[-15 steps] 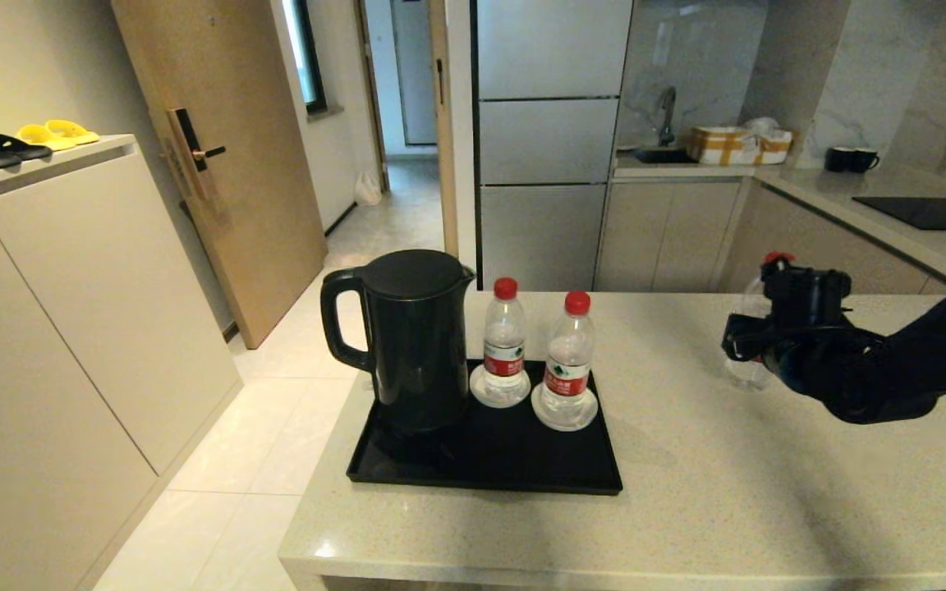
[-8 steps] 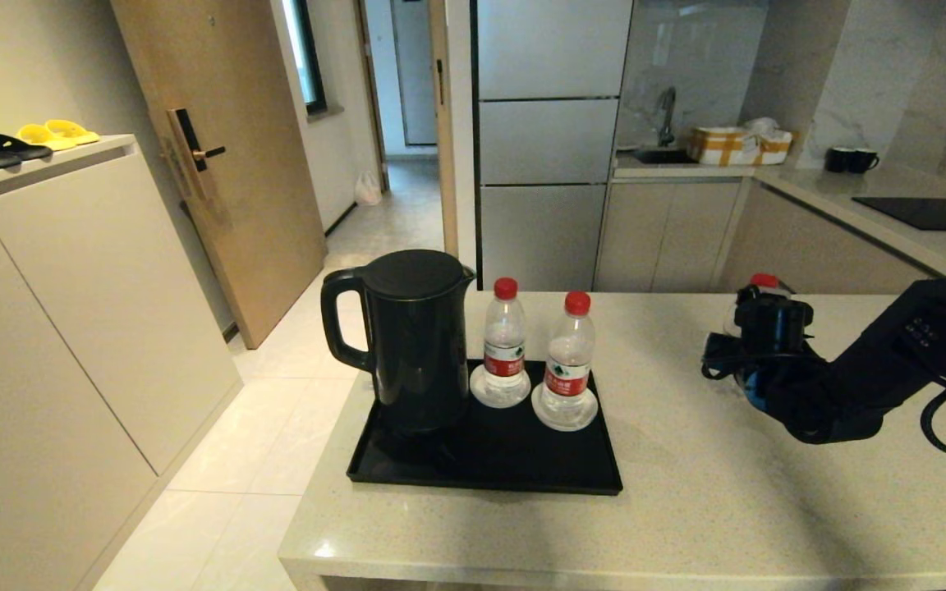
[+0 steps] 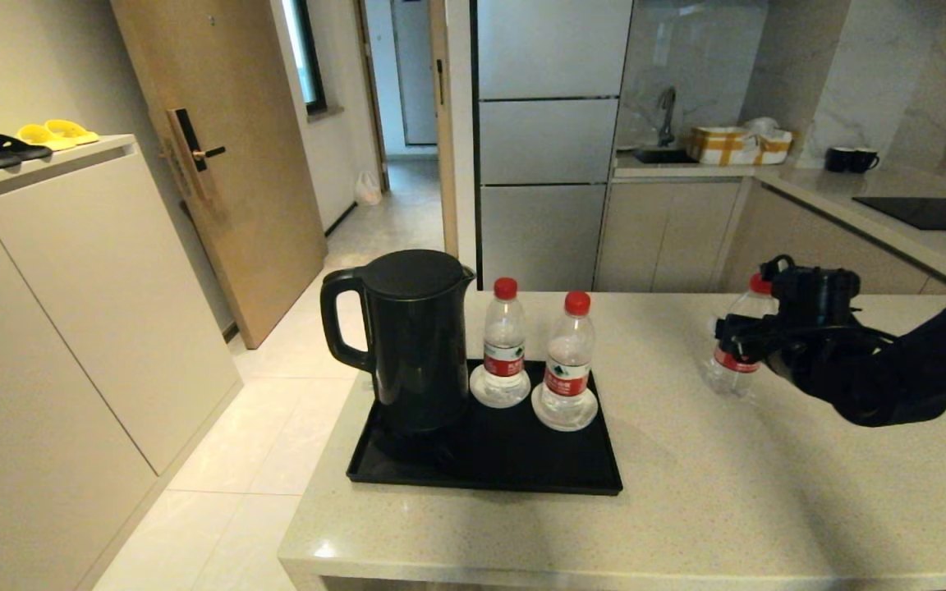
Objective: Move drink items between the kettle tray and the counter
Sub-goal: Place it on the right, then pick up the bottled water
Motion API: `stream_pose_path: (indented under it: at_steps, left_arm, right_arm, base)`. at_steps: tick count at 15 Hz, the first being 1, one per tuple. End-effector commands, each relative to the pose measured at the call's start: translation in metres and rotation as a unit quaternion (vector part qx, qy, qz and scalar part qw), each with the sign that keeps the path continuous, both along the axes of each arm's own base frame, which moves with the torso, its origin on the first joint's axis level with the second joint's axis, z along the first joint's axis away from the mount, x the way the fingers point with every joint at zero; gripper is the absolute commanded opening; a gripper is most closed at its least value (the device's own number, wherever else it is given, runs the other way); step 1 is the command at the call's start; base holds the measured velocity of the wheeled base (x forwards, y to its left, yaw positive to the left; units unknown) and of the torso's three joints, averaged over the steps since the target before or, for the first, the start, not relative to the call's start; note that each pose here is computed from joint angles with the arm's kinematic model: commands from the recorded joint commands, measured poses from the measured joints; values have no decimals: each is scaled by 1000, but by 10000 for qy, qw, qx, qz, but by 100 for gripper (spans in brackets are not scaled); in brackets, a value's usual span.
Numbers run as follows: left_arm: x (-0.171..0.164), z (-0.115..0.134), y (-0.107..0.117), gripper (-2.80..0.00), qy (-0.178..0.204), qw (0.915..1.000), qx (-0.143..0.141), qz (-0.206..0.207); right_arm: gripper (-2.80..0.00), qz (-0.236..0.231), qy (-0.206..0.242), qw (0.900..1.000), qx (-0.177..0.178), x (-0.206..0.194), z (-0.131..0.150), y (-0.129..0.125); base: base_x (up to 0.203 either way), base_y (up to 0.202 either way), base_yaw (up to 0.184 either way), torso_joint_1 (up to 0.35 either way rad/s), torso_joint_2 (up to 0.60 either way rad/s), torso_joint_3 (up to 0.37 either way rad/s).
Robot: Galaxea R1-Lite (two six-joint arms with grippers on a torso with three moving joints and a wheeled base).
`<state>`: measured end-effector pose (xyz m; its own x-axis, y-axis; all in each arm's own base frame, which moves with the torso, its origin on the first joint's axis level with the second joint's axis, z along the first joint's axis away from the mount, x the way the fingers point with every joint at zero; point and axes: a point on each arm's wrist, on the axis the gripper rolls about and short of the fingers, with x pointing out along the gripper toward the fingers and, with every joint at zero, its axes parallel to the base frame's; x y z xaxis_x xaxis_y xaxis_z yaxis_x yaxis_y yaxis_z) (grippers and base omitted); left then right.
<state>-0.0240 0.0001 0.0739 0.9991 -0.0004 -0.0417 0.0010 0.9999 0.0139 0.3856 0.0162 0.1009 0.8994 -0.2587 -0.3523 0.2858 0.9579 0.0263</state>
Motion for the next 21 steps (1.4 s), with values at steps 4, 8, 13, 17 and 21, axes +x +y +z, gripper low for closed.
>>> stream_pose_path:
  at_steps: [4, 8, 13, 17, 21]
  left_arm:
    - [0, 0, 0, -280, 6, 10000, 0, 2]
    - [0, 0, 0, -280, 6, 10000, 0, 2]
    - [0, 0, 0, -280, 6, 10000, 0, 2]
    - [0, 0, 0, -280, 6, 10000, 0, 2]
    - [0, 0, 0, -280, 6, 10000, 0, 2]
  right_arm:
    - [-280, 1651, -686, 9805, 814, -115, 140, 12]
    - [-280, 3430, -537, 9286, 1306, -182, 163, 38]
    - [-280, 3444, 421, 9316, 1087, -162, 117, 79]
    - [-280, 3267, 795, 9383, 811, -145, 80, 104]
    - [0, 3028, 890, 9478, 456, -134, 50, 125]
  base:
    - [0, 0, 0, 0, 0, 0]
    - [0, 0, 0, 0, 0, 0]
    - [0, 0, 0, 0, 0, 0]
    - [0, 0, 0, 0, 0, 0]
    - [0, 0, 0, 0, 0, 0]
